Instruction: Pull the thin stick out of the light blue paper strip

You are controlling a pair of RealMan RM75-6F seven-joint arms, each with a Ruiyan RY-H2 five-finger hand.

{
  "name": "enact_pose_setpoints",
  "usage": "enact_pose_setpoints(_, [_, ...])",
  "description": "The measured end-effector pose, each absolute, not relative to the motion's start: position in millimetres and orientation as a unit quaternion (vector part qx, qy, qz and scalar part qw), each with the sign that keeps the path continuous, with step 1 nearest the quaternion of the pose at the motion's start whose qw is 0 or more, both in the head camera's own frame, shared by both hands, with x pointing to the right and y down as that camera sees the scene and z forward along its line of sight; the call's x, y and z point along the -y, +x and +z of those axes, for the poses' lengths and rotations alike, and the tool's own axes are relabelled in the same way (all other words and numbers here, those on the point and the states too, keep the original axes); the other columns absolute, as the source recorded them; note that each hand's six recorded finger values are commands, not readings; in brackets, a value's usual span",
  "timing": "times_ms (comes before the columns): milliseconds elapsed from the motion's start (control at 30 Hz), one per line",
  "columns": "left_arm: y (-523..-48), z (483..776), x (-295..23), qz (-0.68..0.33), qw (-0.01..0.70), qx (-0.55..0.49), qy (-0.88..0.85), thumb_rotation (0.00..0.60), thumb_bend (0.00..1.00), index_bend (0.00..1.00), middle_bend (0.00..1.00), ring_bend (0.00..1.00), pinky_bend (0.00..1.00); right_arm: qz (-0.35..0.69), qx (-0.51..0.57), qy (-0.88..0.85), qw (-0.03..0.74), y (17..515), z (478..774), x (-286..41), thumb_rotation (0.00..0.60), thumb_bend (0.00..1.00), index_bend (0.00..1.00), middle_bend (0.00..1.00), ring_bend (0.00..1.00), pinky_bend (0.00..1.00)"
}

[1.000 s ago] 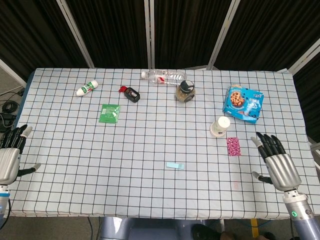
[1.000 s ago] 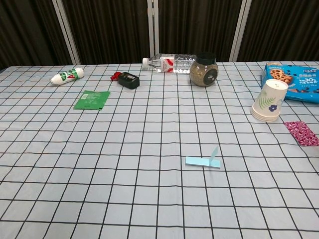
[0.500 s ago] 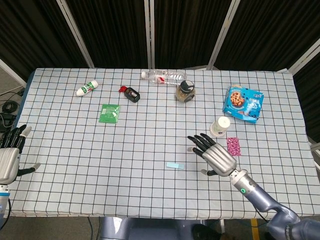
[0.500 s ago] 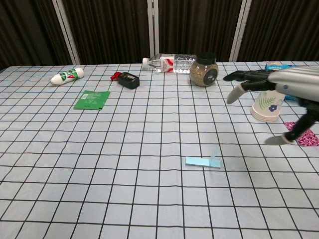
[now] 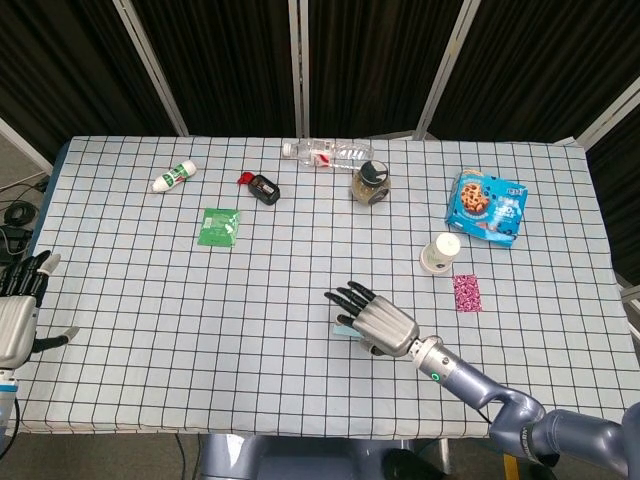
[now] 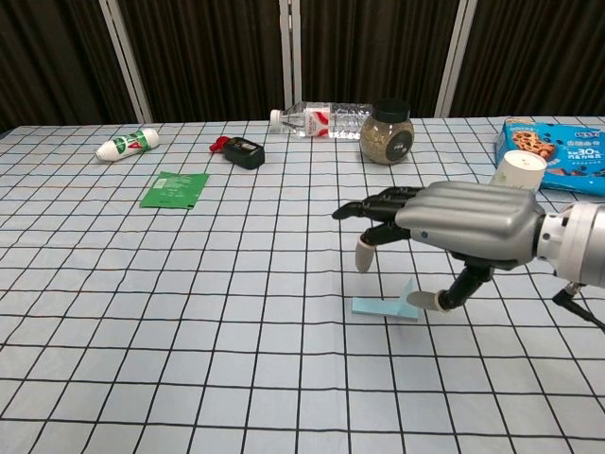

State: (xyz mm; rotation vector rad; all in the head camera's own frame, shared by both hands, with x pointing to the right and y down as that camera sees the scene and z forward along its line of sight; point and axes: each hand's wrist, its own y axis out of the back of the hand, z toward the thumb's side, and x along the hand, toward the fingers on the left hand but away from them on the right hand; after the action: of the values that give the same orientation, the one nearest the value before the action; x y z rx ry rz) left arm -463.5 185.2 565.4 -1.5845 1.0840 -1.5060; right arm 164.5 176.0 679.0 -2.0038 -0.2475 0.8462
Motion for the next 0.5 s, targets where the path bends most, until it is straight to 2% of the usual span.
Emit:
enact_pose_setpoints(300, [-463.5, 565.4, -185.3, -0.579, 0.343, -0.417, -0.611, 0.600, 0.00, 0.00, 0.00, 0.00, 0.00, 0.353, 0.078, -0.801, 0.478, 172.4, 688.2, -180.5, 0.600, 0.28, 0.39, 0.01, 0.00, 0.00])
enact_pose_setpoints(500, [-462.7, 567.3, -185.0, -0.580, 0.343, -0.415, -0.612, 0.600, 0.00, 0.00, 0.00, 0.00, 0.00, 0.359, 0.079, -0.792, 0.487, 178.3, 692.8, -176.7, 0.600, 0.30, 0.43, 0.02, 0.00, 0.00])
